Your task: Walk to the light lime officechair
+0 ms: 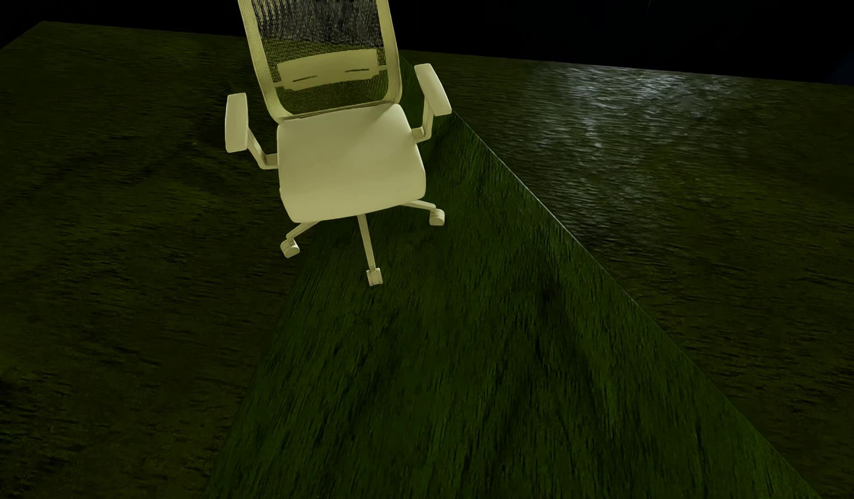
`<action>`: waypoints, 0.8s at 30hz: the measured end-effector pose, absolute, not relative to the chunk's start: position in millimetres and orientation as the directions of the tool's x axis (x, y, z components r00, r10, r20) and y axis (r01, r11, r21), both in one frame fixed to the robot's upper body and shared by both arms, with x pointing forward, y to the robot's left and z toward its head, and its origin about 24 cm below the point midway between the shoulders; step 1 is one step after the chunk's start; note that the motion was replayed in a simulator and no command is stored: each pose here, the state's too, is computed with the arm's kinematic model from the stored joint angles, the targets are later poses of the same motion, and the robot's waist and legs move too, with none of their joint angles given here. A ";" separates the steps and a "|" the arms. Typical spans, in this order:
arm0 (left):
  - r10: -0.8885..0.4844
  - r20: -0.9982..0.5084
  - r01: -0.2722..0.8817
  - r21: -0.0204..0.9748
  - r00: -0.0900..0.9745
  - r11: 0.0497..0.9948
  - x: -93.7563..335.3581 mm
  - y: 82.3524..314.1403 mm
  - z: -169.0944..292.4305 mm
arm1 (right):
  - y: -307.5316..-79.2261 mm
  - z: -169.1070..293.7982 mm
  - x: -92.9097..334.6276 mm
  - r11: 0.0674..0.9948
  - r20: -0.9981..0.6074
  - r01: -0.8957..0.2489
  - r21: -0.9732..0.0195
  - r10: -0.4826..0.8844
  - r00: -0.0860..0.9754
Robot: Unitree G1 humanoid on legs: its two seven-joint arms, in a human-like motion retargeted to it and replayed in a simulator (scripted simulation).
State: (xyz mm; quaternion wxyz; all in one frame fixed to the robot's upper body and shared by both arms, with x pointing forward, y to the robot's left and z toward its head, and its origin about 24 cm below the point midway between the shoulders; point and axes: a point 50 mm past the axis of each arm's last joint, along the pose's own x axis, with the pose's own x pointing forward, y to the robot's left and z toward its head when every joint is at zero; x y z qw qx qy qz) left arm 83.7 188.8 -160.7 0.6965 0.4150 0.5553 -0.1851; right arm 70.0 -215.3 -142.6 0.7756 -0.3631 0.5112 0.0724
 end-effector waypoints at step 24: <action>0.153 -0.854 0.622 0.473 0.497 0.623 122.8 165.0 -146.4 | -198.1 -119.8 129.9 0.718 -0.713 -0.400 -0.570 -0.191 0.674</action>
